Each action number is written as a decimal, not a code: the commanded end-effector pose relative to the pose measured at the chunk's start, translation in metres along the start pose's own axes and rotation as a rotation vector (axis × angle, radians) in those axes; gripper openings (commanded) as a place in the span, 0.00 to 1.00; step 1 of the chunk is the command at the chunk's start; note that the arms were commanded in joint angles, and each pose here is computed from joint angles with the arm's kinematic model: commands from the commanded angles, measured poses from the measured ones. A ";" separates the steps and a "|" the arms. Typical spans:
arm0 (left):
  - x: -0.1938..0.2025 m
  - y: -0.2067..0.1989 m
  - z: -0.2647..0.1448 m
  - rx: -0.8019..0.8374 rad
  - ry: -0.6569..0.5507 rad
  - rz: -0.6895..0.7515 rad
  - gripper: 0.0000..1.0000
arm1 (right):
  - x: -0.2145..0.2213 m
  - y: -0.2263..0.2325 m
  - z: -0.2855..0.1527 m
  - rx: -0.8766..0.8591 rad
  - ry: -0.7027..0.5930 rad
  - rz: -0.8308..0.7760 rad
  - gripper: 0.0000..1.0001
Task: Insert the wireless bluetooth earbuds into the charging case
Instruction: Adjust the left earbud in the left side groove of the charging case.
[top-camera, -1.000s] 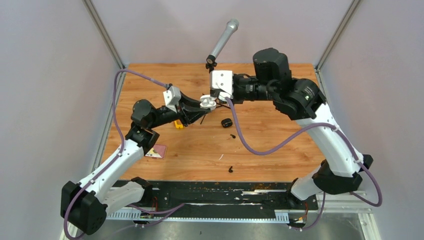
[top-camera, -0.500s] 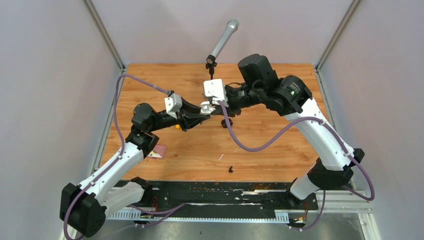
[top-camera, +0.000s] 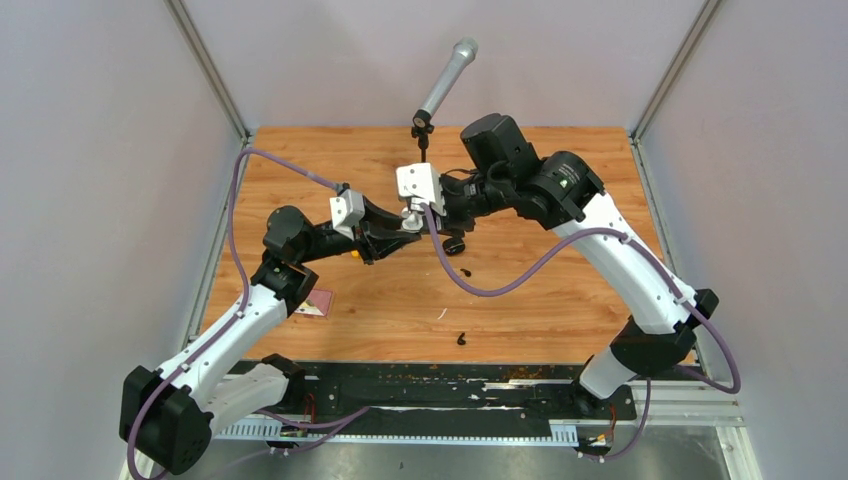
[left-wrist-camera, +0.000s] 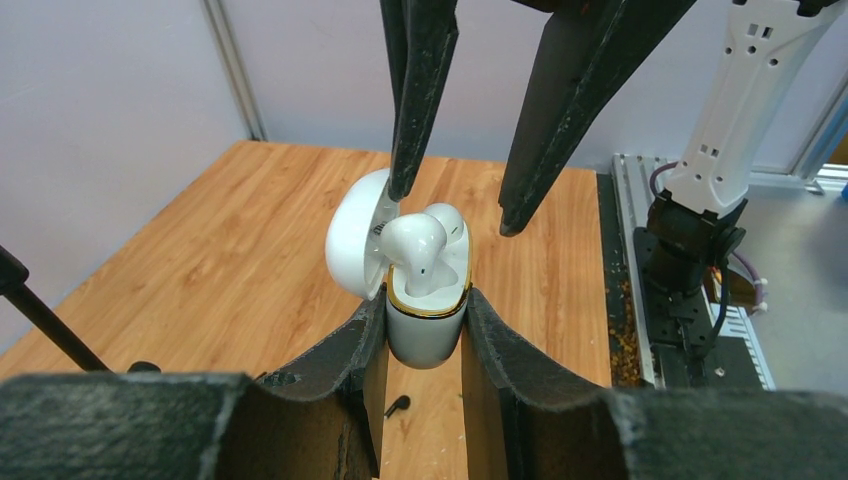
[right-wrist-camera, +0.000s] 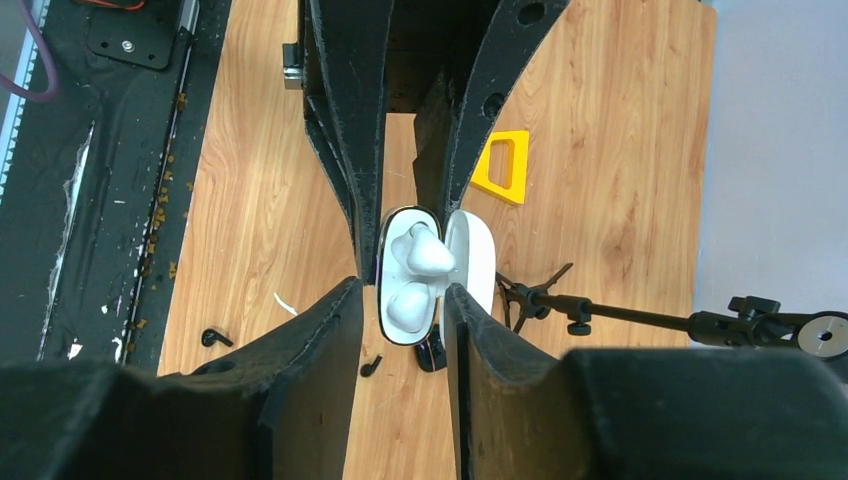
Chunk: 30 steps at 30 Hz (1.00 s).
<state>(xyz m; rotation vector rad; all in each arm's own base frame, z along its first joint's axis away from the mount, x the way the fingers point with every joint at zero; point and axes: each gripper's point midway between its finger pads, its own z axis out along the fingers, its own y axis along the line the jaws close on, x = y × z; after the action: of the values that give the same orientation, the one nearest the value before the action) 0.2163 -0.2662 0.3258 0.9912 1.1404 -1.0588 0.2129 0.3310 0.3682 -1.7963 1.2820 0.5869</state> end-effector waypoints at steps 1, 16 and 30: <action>-0.018 -0.002 0.001 0.027 -0.033 0.079 0.00 | -0.007 -0.008 0.004 0.033 -0.022 -0.043 0.38; -0.020 -0.001 0.002 0.018 -0.033 0.084 0.00 | -0.012 -0.001 0.011 -0.008 -0.031 -0.122 0.38; -0.015 0.006 0.001 -0.024 -0.025 0.067 0.00 | -0.019 -0.004 0.000 0.018 -0.023 -0.108 0.33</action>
<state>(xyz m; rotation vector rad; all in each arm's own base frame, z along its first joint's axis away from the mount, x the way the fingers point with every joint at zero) 0.2187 -0.2657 0.3232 0.9957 1.1442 -1.0388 0.2116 0.3424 0.3576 -1.8759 1.2159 0.5538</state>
